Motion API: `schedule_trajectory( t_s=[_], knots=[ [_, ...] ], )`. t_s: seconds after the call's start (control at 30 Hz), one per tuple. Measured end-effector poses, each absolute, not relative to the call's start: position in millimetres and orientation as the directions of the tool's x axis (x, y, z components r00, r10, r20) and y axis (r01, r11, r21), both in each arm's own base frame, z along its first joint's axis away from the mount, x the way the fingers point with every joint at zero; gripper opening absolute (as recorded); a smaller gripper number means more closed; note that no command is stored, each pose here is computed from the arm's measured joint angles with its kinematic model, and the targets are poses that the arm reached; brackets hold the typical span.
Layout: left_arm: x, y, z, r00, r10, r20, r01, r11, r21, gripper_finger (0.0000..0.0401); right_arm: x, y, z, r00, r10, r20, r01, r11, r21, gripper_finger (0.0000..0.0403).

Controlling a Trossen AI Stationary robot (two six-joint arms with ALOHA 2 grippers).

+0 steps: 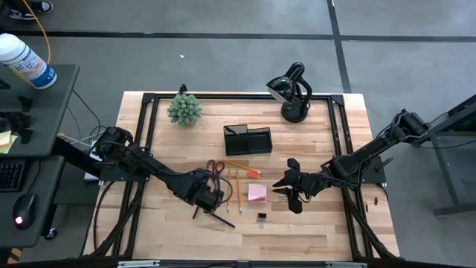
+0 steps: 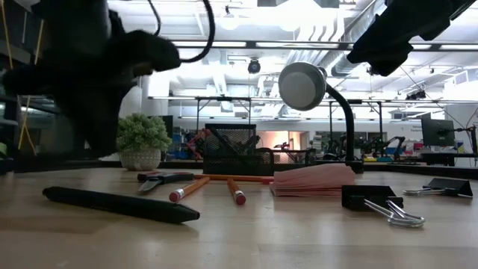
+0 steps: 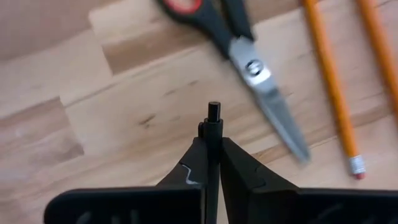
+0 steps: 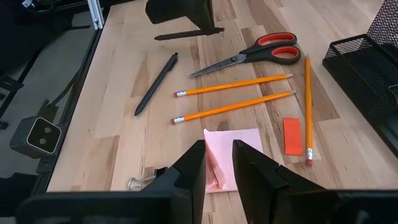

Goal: Pick and place office supplies into organizer
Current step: Put the left black pen into the desk organizer

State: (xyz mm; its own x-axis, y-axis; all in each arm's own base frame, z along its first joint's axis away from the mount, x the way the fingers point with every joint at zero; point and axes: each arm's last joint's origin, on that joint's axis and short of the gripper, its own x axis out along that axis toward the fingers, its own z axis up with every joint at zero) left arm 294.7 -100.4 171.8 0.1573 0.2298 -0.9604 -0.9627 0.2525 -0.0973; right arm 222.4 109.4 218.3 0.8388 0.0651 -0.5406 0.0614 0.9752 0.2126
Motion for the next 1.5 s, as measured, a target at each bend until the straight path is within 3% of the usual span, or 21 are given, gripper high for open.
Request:
schedule_trajectory(
  t_s=[0.33, 0.63, 1.17, 1.5],
  knots=[
    [291.5, -86.5, 202.8, 0.279, 0.391, -0.877, -0.948, 0.256, -0.187, 0.0003, 223.1, 109.4, 219.2, 0.847, 0.057, -0.528, 0.07, 0.974, 0.217, 0.0074],
    [298.3, -39.5, 238.6, 0.387, 0.635, -0.668, -0.922, 0.284, -0.263, 0.0006, 226.2, 105.6, 220.6, 0.855, 0.058, -0.516, 0.086, 0.964, 0.251, 0.0074],
    [331.0, 78.5, 271.3, 0.425, 0.813, -0.397, -0.905, 0.374, -0.203, 0.0009, 229.9, 106.2, 225.7, 0.872, 0.127, -0.472, 0.064, 0.927, 0.369, 0.0074],
    [336.7, 112.8, 262.8, 0.39, 0.846, -0.363, -0.911, 0.413, -0.015, 0.0012, 231.6, 106.8, 229.0, 0.889, 0.131, -0.439, 0.055, 0.921, 0.385, 0.0074]
  ],
)
